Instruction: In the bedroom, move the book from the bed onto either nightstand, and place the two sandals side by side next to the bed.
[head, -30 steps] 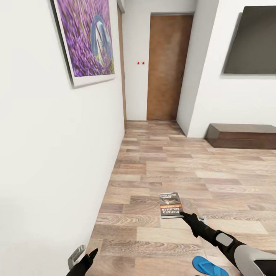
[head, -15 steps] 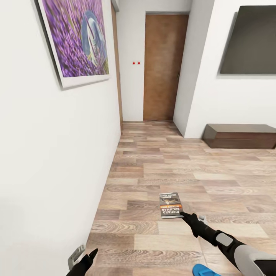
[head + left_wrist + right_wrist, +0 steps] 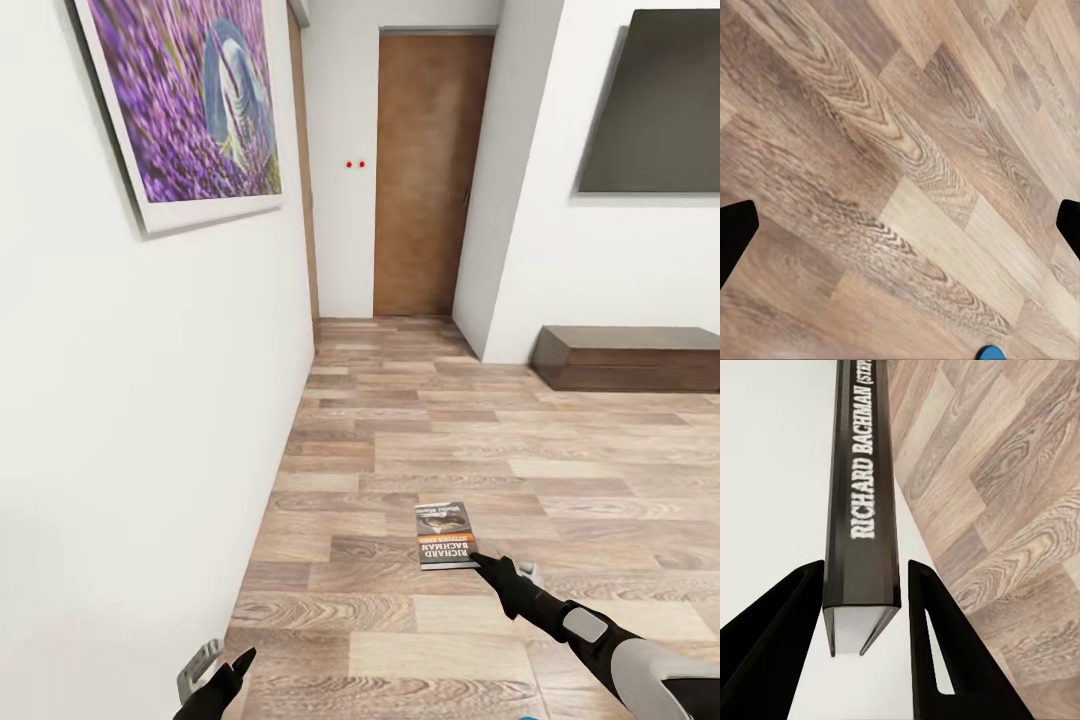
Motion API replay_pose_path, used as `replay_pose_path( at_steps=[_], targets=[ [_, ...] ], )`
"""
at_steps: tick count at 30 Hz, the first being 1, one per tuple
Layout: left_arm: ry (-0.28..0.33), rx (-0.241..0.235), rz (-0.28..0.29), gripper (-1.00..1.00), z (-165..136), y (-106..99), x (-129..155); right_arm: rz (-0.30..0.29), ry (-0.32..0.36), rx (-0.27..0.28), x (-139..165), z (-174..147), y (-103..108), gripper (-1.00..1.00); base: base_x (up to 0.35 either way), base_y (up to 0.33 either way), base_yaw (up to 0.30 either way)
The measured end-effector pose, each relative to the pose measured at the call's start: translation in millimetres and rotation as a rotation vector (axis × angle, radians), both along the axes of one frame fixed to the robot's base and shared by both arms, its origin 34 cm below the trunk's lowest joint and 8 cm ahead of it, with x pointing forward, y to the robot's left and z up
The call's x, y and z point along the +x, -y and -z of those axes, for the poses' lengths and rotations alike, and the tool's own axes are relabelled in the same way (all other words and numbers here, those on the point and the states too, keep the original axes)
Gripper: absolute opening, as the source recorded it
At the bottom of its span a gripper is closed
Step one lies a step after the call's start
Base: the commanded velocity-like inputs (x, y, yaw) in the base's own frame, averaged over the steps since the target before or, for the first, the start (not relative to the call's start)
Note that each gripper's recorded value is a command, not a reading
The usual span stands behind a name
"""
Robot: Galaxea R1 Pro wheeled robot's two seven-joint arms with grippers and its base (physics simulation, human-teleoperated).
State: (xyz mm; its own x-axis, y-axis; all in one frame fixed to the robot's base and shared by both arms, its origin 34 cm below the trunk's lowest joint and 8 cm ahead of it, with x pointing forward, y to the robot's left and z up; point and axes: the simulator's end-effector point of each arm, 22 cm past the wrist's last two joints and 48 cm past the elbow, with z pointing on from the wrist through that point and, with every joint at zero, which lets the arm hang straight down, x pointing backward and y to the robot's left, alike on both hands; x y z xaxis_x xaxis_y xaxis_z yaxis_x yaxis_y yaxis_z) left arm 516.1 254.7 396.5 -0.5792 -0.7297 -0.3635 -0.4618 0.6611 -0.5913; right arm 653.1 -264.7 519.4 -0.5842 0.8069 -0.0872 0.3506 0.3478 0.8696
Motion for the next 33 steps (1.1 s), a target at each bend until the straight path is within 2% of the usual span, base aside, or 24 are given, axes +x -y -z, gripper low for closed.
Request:
replay_pose_path(
  at_steps=[33],
  targets=[
    [0.0, 0.0, 0.0, 1.0, 0.0, 0.0, 0.0, 0.0, 0.0, 0.0, 0.0, 0.0, 0.0, -1.0, 0.158, 0.0, 0.0]
  ],
)
